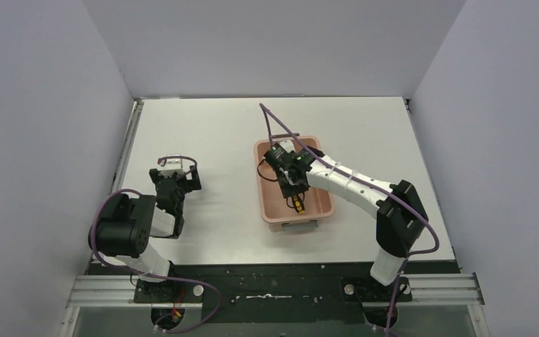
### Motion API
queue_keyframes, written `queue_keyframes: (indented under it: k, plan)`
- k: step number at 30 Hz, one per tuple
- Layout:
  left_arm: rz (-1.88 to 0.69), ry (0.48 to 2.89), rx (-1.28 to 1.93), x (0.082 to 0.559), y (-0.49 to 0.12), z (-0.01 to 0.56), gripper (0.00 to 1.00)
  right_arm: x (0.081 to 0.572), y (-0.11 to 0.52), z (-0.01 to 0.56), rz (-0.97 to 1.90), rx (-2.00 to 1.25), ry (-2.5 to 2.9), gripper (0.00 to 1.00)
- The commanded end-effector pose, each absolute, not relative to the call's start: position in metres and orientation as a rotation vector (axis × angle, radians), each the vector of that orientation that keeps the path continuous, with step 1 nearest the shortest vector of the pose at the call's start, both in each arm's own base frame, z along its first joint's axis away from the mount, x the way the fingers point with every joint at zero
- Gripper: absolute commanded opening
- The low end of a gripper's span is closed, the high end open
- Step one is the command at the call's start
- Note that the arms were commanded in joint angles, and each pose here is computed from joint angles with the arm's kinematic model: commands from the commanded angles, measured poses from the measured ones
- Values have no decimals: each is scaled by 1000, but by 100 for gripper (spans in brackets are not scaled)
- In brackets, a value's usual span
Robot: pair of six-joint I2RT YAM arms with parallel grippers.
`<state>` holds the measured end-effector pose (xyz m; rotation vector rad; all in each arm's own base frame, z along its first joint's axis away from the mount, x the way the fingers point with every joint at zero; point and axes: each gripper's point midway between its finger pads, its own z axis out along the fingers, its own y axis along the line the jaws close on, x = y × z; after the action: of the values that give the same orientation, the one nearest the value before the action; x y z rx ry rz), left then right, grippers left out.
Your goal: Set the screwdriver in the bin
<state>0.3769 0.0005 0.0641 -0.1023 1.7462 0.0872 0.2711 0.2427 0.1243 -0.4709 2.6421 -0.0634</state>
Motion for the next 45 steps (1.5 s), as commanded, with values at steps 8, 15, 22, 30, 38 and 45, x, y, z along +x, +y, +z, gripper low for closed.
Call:
queue_keyframes:
  k: [8, 15, 22, 30, 38, 45]
  plan:
    - [83, 1713, -94, 380, 1, 73, 97, 287, 226, 60, -47, -265, 2629, 3]
    - [85, 1712, -96, 380, 1, 74, 97, 294, 219, 49, -37, -234, 2636, 28]
    - [84, 1711, -96, 380, 1, 74, 97, 304, 219, 93, -35, -219, 2564, 54]
    - [84, 1712, -95, 380, 1, 74, 97, 316, 222, 211, 75, -203, 2349, 60]
    - [85, 1712, -95, 380, 1, 73, 97, 333, 167, 296, 86, -165, 2114, 100]
    - [84, 1711, -95, 380, 1, 74, 97, 352, 63, 277, -169, 45, 2005, 100]
